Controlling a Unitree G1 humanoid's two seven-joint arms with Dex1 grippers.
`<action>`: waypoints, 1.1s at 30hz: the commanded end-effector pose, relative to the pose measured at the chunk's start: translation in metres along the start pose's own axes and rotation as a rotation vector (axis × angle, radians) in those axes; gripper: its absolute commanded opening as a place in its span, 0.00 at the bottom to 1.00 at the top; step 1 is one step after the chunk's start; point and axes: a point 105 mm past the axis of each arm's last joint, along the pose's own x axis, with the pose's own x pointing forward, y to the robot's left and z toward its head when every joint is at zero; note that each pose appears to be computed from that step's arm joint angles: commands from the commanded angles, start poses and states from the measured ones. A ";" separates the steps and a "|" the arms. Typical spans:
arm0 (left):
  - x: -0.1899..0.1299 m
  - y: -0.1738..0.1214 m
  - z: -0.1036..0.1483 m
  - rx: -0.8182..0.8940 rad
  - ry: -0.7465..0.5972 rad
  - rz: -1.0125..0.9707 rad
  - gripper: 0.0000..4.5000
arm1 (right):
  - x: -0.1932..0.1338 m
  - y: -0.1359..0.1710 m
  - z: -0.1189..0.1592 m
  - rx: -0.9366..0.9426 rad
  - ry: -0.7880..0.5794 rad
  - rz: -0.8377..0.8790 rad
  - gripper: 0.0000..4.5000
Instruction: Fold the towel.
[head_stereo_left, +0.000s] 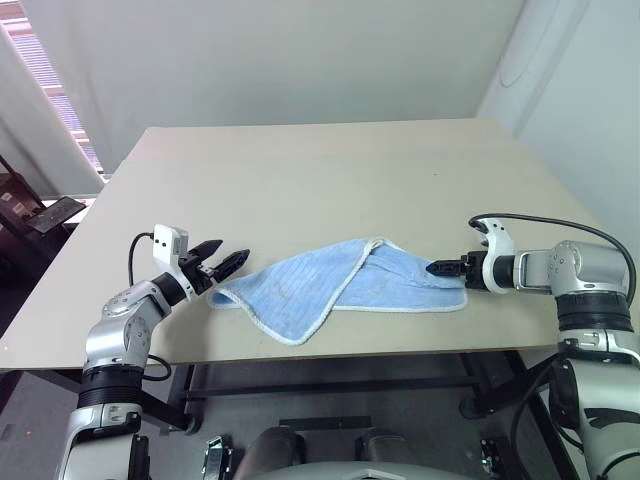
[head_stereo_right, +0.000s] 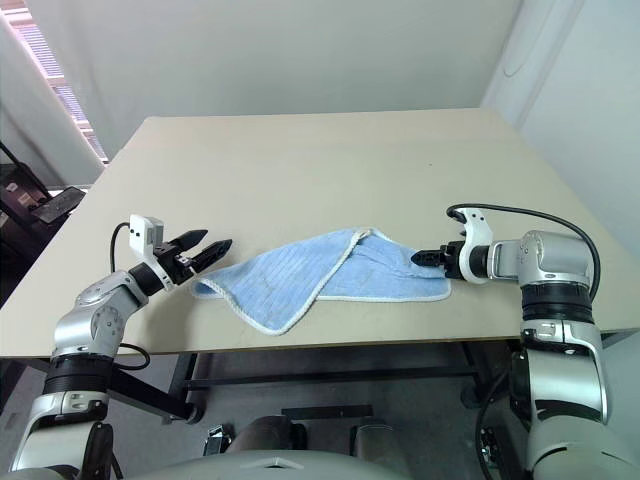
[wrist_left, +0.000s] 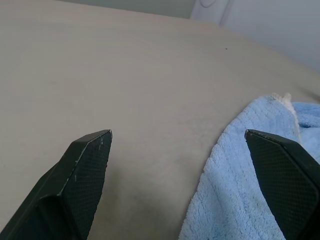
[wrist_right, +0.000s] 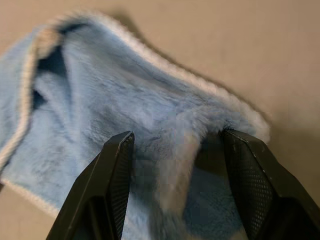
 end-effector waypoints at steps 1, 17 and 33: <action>-0.001 -0.001 0.013 0.036 -0.035 -0.001 1.00 | -0.005 -0.009 0.010 0.040 -0.036 -0.047 0.64; -0.007 0.001 0.007 0.021 -0.031 0.019 1.00 | -0.042 -0.001 0.019 -0.060 -0.042 -0.014 0.64; -0.002 -0.003 0.009 0.024 -0.034 0.006 1.00 | 0.003 -0.024 0.009 -0.123 -0.012 -0.199 0.64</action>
